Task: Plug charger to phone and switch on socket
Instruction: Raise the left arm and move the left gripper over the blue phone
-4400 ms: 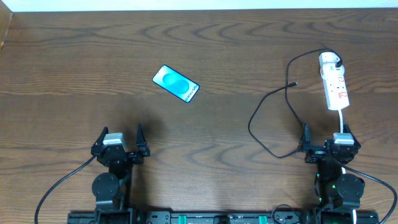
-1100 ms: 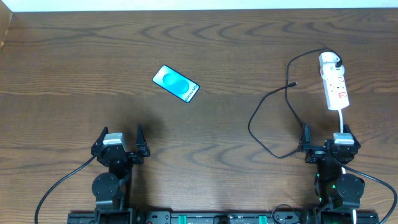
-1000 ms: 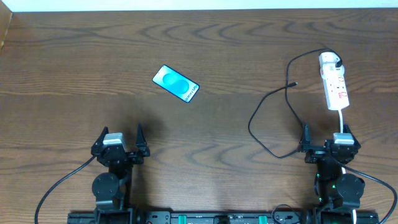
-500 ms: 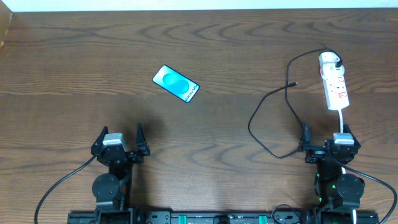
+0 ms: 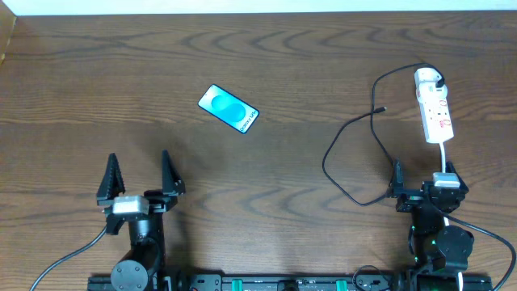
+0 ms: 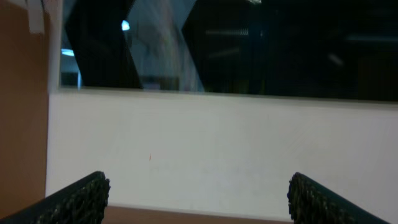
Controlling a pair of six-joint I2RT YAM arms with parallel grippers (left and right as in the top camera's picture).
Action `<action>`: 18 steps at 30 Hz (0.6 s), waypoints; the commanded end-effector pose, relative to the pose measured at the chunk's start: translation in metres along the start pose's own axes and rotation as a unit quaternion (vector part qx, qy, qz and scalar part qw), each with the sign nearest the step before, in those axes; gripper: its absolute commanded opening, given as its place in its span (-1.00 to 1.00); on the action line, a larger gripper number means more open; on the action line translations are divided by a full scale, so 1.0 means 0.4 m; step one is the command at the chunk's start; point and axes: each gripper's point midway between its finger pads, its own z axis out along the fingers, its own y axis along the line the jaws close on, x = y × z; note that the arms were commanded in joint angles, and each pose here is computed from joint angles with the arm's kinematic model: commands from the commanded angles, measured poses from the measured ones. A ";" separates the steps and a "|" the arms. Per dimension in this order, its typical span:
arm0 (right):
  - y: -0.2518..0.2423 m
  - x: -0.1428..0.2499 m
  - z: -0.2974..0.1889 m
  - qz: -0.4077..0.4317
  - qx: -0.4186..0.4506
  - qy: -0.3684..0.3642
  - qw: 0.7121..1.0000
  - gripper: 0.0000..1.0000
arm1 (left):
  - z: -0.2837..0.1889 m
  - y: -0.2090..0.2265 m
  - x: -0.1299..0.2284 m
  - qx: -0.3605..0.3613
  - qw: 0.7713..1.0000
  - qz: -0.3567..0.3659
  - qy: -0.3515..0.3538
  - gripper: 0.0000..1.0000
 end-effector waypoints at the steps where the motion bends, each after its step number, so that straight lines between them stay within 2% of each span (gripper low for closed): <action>1: -0.001 0.001 -0.001 -0.004 0.001 0.000 1.000 0.98 | -0.001 0.003 -0.008 -0.003 1.000 0.008 -0.007 0.83; 9: -0.001 0.002 -0.001 -0.004 0.001 0.000 1.000 0.99 | 0.013 0.000 -0.061 -0.003 1.000 0.008 -0.011 0.83; 18: -0.001 0.001 -0.001 -0.004 0.001 0.000 1.000 0.99 | 0.104 -0.002 -0.084 -0.009 0.995 0.007 0.103 0.83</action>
